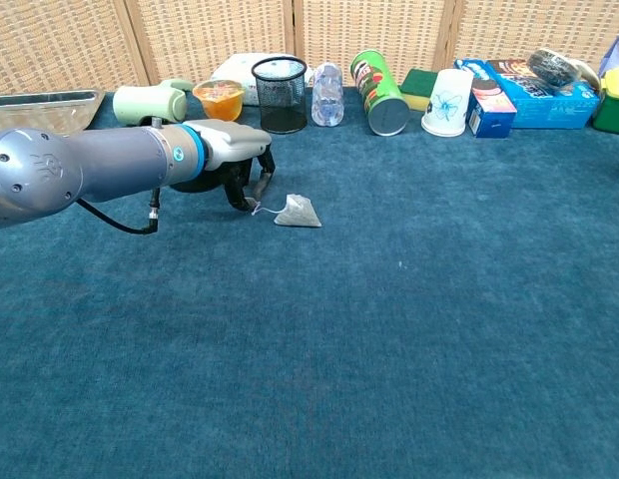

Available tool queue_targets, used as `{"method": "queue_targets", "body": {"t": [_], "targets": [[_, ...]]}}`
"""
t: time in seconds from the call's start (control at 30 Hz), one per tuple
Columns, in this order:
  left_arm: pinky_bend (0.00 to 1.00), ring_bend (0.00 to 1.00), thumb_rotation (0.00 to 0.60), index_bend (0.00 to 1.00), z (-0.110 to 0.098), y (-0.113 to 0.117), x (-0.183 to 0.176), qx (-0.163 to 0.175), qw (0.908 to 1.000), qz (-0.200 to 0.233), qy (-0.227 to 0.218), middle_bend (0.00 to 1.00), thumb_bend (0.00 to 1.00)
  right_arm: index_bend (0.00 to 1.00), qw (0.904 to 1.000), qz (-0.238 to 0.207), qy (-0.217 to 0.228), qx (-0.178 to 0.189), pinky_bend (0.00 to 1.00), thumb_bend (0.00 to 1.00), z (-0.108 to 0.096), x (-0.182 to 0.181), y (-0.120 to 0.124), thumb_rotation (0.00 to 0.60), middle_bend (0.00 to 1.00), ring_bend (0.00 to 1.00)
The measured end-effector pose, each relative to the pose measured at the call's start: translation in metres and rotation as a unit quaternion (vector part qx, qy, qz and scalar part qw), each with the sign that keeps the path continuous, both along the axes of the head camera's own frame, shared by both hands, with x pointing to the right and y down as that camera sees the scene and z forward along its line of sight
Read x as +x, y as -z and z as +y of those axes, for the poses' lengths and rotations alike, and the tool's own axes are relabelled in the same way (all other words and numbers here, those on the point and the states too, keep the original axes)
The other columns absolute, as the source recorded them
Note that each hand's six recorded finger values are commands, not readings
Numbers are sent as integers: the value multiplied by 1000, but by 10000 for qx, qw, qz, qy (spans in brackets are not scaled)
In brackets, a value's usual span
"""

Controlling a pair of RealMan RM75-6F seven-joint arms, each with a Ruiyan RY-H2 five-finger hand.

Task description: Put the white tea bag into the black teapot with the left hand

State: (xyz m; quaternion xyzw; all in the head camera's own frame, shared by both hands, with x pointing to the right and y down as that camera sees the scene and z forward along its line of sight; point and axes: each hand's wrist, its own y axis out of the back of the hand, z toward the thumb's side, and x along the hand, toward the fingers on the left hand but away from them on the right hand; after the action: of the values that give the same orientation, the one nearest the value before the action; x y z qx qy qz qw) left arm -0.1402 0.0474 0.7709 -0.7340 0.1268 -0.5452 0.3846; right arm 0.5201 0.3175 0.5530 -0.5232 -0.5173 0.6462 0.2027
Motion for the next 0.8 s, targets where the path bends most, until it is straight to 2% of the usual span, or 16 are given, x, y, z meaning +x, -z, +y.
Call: {"method": "queue_targets", "body": {"t": [0.5,0.8], "targets": [[945,995,600,613,-4,6,-4,18,10000,29,57,1000,441,407,10000,-32,10,-5,315,275,-1,-1,-2,600,444,380],[945,996,600,628,-7,26,-7,27,9990,372,263,1000,450,406,10000,-71,58,32,315,276,-1,-3,-1,600,445,380]]}}
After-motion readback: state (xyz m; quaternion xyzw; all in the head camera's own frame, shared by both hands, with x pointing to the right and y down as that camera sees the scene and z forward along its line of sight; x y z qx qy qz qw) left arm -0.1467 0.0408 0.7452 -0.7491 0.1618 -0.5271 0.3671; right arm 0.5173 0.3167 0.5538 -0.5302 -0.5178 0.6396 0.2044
